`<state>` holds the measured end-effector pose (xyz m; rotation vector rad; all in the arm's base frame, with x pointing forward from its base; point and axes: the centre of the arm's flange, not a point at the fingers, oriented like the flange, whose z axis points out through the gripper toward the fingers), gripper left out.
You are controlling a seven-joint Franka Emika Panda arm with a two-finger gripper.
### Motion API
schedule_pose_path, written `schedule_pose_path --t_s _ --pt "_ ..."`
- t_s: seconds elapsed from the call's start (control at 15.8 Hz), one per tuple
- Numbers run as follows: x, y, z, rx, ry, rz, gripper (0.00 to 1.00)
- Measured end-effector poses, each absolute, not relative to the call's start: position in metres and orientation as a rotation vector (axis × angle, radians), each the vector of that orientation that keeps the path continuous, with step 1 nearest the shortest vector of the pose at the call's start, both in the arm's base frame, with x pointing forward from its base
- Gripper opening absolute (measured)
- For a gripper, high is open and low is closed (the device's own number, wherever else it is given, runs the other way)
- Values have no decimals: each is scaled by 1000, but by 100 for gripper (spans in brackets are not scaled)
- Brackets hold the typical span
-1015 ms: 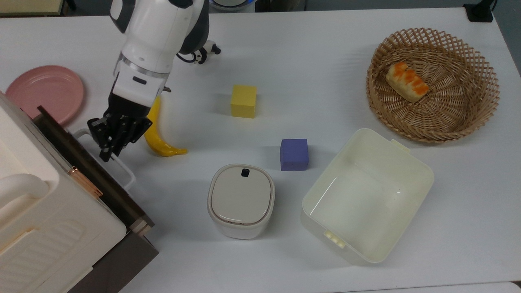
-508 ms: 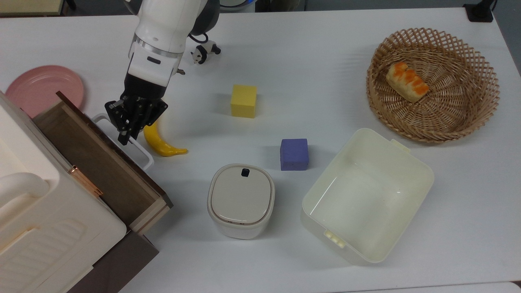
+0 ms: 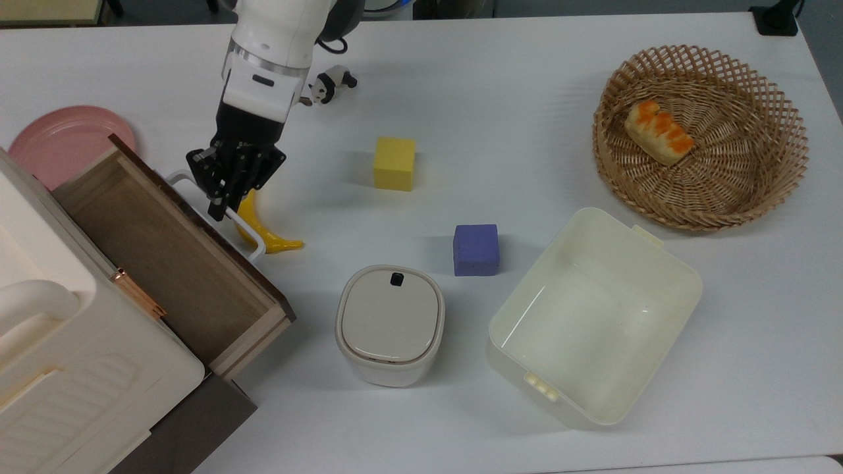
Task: Open the drawer
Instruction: 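Pull the drawer handle outward, sliding the drawer open, then open the gripper and withdraw it away from the drawer handle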
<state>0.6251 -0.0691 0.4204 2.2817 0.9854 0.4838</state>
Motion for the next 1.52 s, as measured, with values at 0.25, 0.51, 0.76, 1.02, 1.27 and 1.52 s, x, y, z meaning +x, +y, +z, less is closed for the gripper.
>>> schedule_pose_path --t_s 0.25,0.51,0.76,1.02,1.27,1.52 --pt "613 -61 423 2292 1000 494 17" --pt "609 -56 421 2300 1010 489 16" --pt "606 -51 420 2305 1016 485 16" --pt "603 -50 423 2307 1015 492 16" --pt "601 -48 424 2312 1013 480 16" --pt "600 -40 427 2369 913 517 51"
